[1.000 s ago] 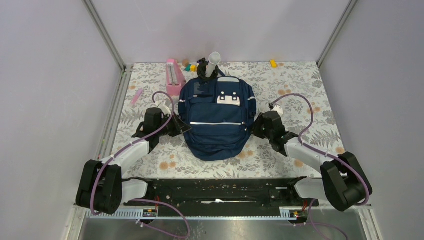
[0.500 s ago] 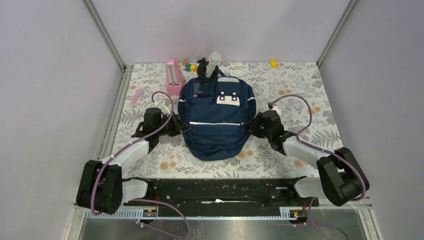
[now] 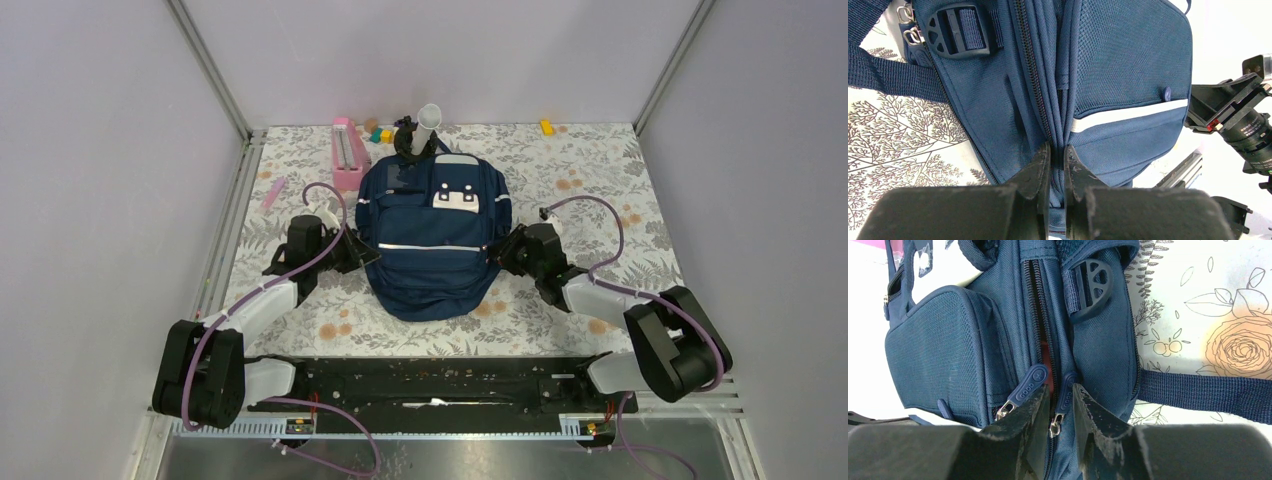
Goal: Pack the student bag
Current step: Zip the student bag at the center of the board.
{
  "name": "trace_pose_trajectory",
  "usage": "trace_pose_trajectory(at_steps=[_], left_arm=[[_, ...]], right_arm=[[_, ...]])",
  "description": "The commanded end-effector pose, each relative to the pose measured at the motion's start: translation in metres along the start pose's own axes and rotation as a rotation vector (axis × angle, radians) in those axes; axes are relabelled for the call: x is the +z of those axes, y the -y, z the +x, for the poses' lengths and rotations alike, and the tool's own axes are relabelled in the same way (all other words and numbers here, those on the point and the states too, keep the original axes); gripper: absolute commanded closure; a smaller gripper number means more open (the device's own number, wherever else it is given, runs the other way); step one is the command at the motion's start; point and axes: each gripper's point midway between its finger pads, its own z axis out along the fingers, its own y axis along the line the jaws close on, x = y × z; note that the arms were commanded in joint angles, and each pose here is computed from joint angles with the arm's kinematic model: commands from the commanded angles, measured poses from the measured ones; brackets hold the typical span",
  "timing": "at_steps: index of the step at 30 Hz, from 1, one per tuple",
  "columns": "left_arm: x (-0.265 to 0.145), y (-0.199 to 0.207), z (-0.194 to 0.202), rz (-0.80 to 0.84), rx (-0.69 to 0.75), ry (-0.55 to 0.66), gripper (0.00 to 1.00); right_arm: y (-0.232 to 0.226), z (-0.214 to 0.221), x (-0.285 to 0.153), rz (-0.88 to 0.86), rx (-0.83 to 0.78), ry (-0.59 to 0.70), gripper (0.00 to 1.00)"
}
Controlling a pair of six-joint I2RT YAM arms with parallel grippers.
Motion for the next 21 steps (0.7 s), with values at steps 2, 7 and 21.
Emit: trace_pose_trajectory(at_steps=[2, 7, 21], left_arm=[[-0.005, 0.013, -0.038, 0.018, 0.065, 0.118, 1.0], [-0.006, 0.012, -0.038, 0.016, 0.063, 0.121, 1.0], [-0.004, 0.011, -0.038, 0.015, 0.057, 0.116, 1.0]], right_arm=[[-0.017, 0.001, 0.001, -0.091, 0.057, -0.001, 0.69], [-0.019, 0.004, 0.005, -0.11, 0.088, -0.013, 0.66], [-0.01, 0.006, 0.006, -0.119, 0.188, 0.028, 0.85]])
